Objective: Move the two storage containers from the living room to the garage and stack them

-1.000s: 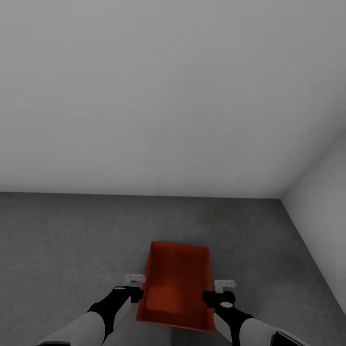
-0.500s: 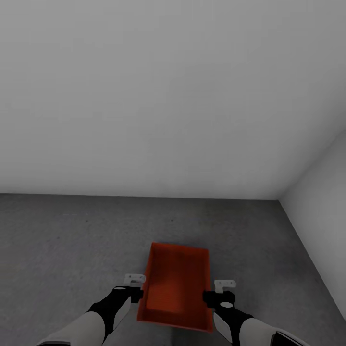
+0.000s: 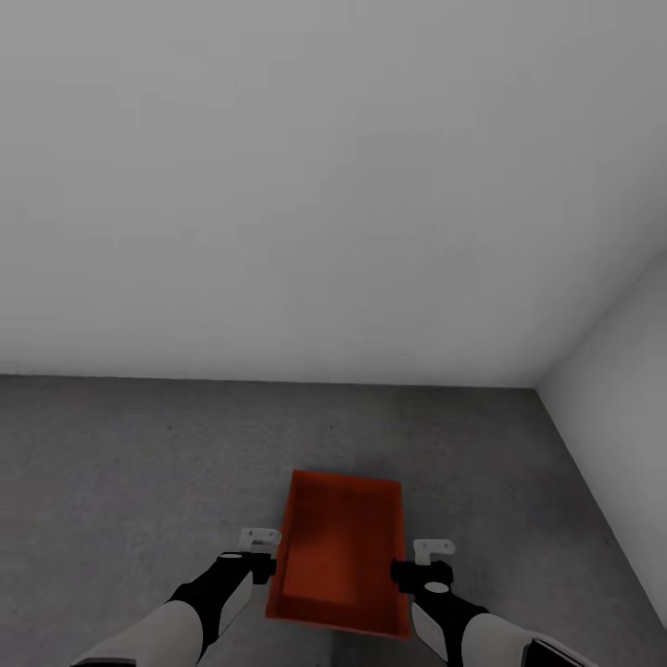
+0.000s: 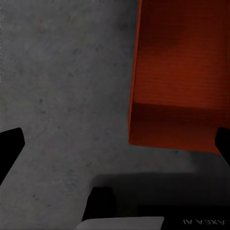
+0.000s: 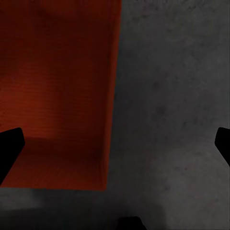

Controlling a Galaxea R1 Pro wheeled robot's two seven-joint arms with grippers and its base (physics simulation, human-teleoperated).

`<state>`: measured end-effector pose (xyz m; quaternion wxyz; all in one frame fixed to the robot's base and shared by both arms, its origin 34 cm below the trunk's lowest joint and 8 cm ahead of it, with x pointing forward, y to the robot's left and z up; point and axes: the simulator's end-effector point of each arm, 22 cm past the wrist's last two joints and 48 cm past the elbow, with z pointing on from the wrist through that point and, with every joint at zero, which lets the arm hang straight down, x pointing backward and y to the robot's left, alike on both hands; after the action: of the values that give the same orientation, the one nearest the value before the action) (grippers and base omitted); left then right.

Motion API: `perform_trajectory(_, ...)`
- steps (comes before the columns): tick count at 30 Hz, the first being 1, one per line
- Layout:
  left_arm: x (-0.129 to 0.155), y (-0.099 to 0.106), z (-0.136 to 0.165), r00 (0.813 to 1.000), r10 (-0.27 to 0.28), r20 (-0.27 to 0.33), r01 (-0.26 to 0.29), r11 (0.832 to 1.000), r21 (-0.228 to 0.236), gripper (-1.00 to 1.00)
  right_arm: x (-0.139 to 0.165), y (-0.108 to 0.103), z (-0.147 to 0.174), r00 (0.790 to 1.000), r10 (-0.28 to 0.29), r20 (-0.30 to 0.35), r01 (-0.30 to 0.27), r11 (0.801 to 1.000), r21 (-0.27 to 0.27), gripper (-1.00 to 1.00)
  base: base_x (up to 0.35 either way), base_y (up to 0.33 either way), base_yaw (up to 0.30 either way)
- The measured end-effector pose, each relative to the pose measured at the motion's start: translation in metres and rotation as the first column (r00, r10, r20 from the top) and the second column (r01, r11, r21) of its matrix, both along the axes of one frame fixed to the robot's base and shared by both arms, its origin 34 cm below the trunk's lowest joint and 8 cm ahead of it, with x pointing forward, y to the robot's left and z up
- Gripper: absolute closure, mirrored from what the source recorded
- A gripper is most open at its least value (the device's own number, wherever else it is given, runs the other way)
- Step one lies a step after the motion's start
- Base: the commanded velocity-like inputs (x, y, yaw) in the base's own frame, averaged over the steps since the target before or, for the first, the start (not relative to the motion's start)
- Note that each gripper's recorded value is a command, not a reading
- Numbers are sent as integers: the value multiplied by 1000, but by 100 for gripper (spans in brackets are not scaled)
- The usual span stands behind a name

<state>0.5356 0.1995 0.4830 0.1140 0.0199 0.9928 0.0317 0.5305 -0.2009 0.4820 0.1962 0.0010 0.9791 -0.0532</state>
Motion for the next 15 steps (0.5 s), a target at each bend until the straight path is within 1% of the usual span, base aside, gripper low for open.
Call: perform_trajectory(15, -1, 0, 22, 1000, 1, -1, -1, 1000, 0, -100, -1, 0, 22, 1000, 0, -1, 0, 1000, 0, -100, 0, 0, 0)
